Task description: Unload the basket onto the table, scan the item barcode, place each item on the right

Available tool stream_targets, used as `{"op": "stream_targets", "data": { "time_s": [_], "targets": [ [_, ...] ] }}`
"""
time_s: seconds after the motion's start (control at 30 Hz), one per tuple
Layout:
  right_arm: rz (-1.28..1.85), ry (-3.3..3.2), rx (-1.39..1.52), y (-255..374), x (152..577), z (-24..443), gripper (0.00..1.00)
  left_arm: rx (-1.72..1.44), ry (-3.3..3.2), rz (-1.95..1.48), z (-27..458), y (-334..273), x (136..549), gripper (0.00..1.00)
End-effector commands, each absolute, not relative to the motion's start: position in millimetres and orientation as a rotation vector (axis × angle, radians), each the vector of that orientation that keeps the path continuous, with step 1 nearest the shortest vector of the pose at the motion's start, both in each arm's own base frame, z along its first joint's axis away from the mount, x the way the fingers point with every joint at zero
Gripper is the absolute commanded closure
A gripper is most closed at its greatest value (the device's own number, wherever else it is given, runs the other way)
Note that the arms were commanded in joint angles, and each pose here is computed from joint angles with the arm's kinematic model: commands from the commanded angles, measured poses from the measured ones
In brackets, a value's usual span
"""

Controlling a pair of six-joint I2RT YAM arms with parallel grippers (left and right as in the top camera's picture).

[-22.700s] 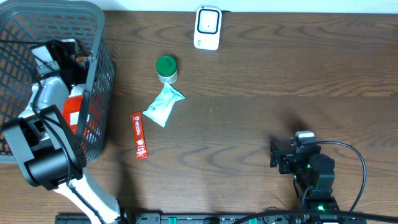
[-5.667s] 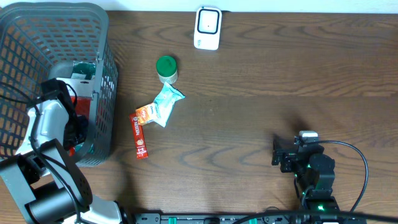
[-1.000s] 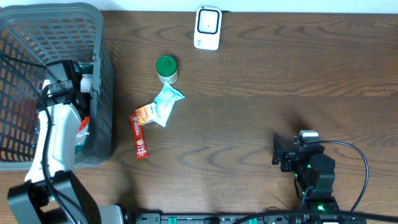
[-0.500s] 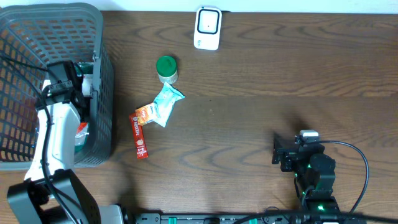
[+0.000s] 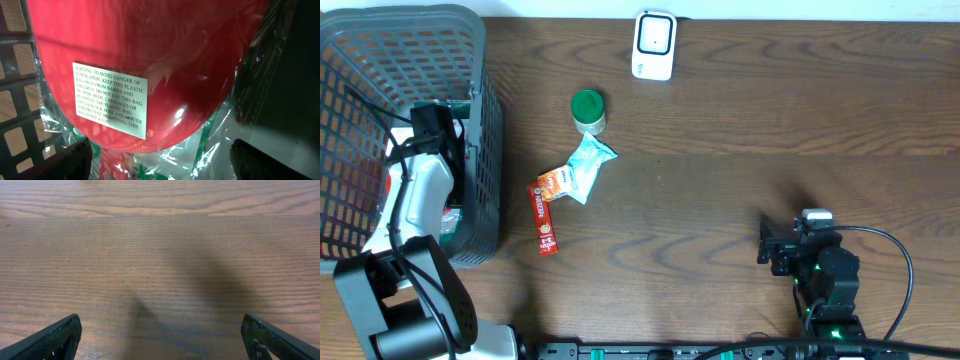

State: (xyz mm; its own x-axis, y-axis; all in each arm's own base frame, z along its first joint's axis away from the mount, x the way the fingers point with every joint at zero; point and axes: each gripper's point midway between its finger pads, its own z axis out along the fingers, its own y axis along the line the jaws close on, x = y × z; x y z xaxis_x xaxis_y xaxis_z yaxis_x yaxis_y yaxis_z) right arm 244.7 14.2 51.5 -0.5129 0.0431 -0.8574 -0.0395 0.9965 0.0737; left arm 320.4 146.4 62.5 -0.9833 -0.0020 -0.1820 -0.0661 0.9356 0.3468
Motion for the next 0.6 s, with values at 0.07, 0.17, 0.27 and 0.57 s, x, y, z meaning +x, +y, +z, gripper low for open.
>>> {"op": "stream_targets", "data": {
  "time_s": [0.07, 0.17, 0.27, 0.57],
  "targets": [
    [0.112, 2.100, 0.011, 16, 245, 53, 0.01, -0.015, 2.927, 0.554, 62, 150, 322, 0.12],
    [0.112, 2.100, 0.011, 16, 245, 53, 0.01, -0.010, 2.943, 0.549, 57, 150, 321, 0.12],
    [0.112, 2.100, 0.011, 16, 245, 53, 0.01, 0.032, 2.960, 0.538, 52, 141, 322, 0.12],
    [0.112, 2.100, 0.011, 16, 245, 53, 0.01, 0.222, 2.922, 0.528, 53, 102, 340, 0.12]
  ]
}}
